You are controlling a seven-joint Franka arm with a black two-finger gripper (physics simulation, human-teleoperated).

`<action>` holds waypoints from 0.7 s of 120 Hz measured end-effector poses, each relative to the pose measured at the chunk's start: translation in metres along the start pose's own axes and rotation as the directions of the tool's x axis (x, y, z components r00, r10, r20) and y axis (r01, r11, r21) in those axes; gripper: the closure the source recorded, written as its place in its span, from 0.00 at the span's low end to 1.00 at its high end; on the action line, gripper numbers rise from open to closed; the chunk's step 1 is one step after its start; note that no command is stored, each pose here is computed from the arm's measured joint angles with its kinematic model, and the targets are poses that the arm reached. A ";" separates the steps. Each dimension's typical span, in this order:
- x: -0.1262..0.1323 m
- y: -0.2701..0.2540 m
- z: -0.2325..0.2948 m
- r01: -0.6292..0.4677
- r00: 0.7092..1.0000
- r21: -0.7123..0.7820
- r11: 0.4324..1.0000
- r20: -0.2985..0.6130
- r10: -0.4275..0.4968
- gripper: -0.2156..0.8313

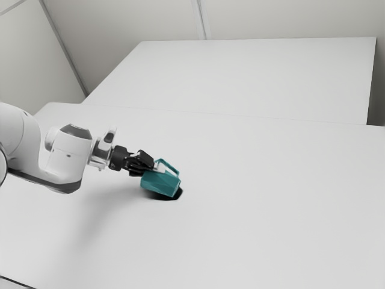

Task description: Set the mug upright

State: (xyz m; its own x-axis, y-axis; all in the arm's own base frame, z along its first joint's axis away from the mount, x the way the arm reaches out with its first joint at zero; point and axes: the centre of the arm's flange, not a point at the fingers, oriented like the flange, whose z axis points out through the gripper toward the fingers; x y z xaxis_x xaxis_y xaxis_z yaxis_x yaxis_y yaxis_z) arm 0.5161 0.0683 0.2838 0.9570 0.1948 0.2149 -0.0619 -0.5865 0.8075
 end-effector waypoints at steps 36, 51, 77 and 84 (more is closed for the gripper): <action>0.019 0.026 0.002 -0.084 0.996 0.014 0.996 0.003 0.084 0.94; 0.043 0.053 0.003 -0.208 0.976 0.086 0.974 0.076 0.202 0.94; 0.082 0.095 -0.011 -0.451 0.875 0.283 0.847 0.328 0.356 0.95; 0.085 0.097 -0.015 -0.496 0.842 0.336 0.801 0.414 0.347 0.95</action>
State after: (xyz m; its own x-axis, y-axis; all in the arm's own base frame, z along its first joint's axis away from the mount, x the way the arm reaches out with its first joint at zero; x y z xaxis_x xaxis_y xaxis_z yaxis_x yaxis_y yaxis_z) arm 0.5872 0.0397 0.3885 0.9012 -0.3650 0.2338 -0.4287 -0.8303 0.3562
